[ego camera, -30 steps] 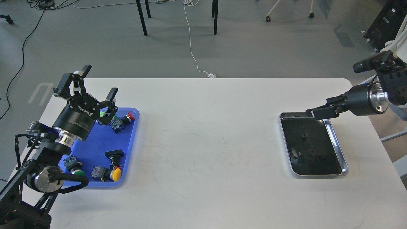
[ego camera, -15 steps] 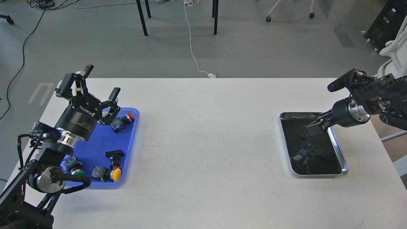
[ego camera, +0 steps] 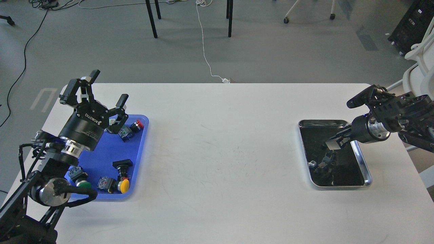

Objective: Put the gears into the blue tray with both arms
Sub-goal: 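Lower the right gripper into the metal tray and grasp a small black part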

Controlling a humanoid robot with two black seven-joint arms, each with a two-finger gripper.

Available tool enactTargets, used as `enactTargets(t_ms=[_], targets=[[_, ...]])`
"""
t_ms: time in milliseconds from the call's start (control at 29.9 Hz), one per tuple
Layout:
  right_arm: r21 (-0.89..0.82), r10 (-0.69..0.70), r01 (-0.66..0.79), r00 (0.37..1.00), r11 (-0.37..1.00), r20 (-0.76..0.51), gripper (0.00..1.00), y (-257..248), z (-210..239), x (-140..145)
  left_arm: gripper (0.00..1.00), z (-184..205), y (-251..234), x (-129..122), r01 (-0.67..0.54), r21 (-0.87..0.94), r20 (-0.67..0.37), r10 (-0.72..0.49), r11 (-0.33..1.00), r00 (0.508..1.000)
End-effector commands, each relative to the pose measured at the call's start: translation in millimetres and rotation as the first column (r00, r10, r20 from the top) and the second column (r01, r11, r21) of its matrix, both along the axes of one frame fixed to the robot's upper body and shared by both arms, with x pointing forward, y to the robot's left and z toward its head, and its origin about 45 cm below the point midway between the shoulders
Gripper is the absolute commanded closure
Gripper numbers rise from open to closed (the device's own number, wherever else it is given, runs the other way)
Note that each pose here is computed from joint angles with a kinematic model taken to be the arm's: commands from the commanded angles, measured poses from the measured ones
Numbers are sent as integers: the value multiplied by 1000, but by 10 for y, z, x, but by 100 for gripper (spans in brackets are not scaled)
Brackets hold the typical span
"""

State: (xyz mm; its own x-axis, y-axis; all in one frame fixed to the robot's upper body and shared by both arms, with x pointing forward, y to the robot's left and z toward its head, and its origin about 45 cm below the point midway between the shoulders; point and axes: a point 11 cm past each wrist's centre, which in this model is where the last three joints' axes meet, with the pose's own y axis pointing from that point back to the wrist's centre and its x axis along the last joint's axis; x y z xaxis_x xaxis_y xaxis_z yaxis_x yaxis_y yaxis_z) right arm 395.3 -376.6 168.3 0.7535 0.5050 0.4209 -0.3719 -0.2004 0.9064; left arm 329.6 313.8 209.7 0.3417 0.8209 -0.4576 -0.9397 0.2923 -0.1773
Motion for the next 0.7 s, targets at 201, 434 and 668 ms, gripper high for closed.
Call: enactTargets(t_ms=[201,434,668], targets=[[28,4,-4,1000,1000,8,35,109,-134,4,2,-1,-4,1,0,-1,0,0,1000,1000],[21,4,-4,1000,1000,3,35,106,-177,-5,2,-6,-3,-3,0,0,-1,0,1000,1000],[23,11,-11,1000,1000,-8,37,145,-249,-31,2,-7,-2,-2,-1,0,-2,1,1000,1000]])
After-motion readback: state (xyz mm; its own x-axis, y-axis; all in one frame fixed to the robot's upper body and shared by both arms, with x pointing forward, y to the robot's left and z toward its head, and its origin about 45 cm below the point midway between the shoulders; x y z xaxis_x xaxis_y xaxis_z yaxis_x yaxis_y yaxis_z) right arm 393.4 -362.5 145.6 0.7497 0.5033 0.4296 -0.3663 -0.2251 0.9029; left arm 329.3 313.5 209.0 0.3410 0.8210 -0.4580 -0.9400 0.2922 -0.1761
